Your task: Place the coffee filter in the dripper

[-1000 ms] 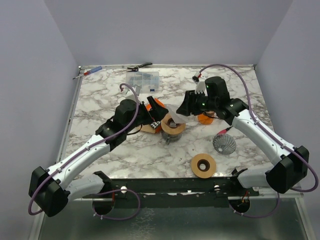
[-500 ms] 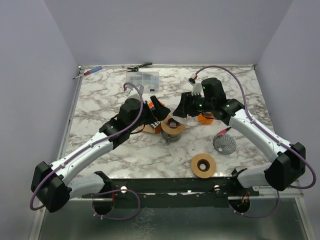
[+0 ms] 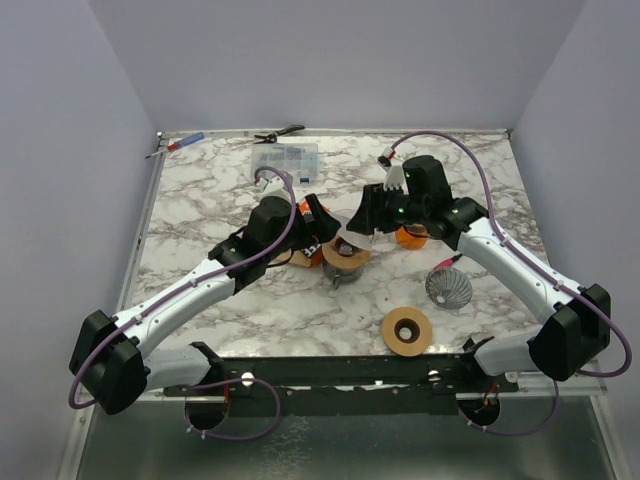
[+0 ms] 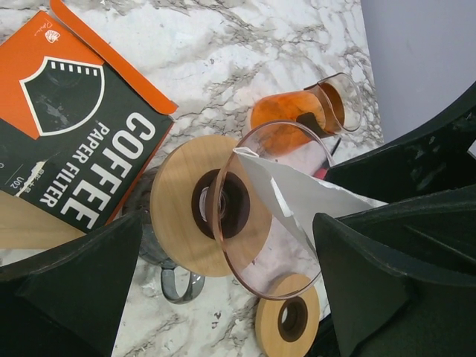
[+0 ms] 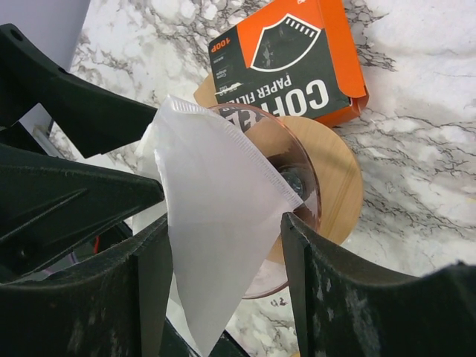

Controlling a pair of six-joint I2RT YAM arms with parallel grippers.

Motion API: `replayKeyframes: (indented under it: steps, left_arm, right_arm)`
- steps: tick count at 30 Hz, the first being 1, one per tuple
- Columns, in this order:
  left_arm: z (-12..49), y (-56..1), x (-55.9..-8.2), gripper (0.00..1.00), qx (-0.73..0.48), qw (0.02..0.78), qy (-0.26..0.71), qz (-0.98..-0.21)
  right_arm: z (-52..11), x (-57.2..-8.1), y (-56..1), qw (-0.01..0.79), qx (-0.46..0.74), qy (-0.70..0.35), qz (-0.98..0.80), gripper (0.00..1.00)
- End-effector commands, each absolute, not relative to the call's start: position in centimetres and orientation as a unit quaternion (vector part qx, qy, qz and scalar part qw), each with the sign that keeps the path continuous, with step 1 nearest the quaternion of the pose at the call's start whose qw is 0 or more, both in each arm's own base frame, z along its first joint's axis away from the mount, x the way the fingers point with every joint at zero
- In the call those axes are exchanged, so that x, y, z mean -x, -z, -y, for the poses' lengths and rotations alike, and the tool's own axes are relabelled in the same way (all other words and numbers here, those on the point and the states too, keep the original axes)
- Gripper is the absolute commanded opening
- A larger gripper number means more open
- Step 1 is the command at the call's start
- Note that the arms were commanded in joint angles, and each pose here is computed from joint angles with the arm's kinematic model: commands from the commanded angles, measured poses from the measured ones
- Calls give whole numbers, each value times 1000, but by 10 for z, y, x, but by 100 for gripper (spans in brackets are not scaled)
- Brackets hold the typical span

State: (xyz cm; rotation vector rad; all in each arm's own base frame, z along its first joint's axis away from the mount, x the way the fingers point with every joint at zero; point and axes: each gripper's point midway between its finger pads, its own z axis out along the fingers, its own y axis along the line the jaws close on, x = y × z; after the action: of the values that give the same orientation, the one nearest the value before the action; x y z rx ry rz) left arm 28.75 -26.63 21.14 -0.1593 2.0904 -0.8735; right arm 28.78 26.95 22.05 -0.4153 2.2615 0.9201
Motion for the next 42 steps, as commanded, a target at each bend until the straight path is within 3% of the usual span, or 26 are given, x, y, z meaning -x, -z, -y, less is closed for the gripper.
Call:
replayKeyframes:
  steps: [1, 17, 28, 42]
  left_arm:
    - [261, -204, -290, 97, 51, 430, 319, -843]
    - [254, -194, -287, 98, 30, 423, 287, -859]
    - [254, -196, -289, 98, 27, 427, 282, -859]
    - [251, -194, -294, 98, 19, 429, 262, -864]
  right_arm:
    - [-262, -293, -218, 340, 159, -319, -870, 61]
    - [-252, -297, -222, 354, 142, -298, -875, 60]
    - [-262, -289, -232, 350, 161, -331, -861, 29]
    - [-237, -295, -228, 365, 144, -263, -881, 18]
